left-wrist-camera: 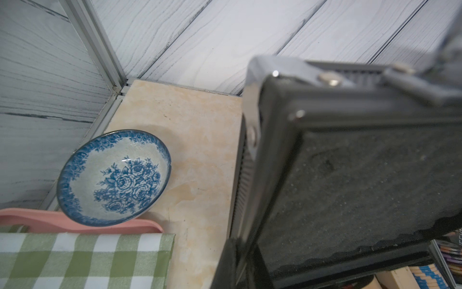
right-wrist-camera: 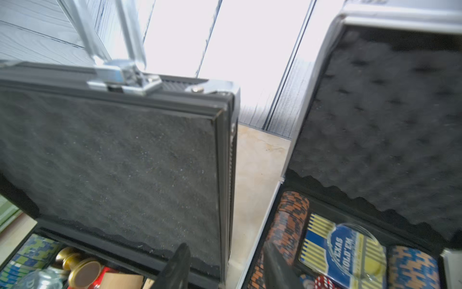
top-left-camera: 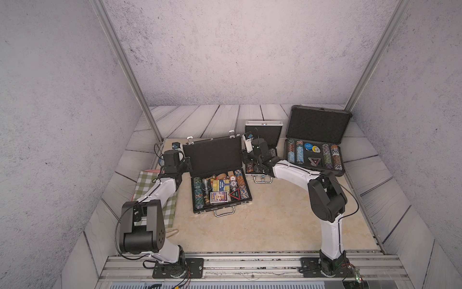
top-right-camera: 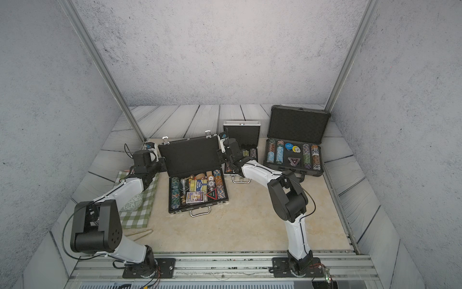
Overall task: Close the poker set cases
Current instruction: Close the lid of the poker set case.
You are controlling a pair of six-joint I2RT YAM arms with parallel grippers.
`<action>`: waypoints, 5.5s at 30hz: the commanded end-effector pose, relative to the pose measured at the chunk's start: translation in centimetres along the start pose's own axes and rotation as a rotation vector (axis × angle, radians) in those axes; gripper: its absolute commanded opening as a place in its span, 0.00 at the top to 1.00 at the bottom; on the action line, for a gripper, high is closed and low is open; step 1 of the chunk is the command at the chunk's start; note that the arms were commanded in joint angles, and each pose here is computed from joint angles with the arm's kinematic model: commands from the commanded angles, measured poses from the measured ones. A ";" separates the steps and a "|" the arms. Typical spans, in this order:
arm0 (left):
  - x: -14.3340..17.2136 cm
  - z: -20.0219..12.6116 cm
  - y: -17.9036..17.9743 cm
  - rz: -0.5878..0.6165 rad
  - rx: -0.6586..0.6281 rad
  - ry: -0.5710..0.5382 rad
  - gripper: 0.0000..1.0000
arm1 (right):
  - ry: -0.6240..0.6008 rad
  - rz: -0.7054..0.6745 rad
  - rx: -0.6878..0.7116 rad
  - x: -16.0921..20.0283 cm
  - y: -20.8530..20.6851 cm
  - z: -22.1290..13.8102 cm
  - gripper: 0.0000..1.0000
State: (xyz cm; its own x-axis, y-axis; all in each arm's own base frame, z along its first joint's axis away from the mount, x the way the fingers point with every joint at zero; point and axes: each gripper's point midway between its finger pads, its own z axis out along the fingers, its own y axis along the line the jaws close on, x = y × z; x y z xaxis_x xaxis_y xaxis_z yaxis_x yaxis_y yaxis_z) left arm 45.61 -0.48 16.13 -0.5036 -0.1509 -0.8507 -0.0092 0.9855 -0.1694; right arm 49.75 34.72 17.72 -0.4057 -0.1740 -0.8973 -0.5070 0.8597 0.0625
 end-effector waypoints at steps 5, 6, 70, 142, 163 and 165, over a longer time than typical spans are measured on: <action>-0.1 -0.7 -2.4 -0.026 0.096 0.004 0.99 | 0.007 -0.012 -0.031 0.2 0.0 2.2 0.56; -0.1 -0.7 -2.4 -0.026 0.094 0.005 0.99 | 0.010 -0.013 -0.034 0.1 0.0 2.4 0.58; 10.0 -7.8 -5.8 -0.454 0.095 0.413 0.78 | -0.110 -0.048 -0.074 2.3 0.2 -2.3 1.00; -0.8 -11.1 -15.1 -0.702 0.352 0.151 0.50 | -0.019 0.032 -0.061 8.9 0.0 -5.2 1.00; 3.0 -10.5 -14.3 -0.746 0.172 0.160 0.49 | 0.020 0.085 -0.043 11.9 -0.5 -7.1 0.76; 3.4 -10.5 -14.3 -0.747 0.165 0.165 0.49 | 0.026 0.088 -0.037 12.3 -0.6 -7.6 0.74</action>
State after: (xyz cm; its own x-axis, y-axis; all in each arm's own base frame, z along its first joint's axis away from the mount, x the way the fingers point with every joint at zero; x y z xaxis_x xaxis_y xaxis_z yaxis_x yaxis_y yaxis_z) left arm 35.32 -14.62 21.94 -0.5503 -0.7353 -0.3955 -0.2404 0.5932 -0.7683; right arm 39.67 29.09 8.70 -0.4618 -0.1432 -0.8754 -0.5235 0.8407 0.1386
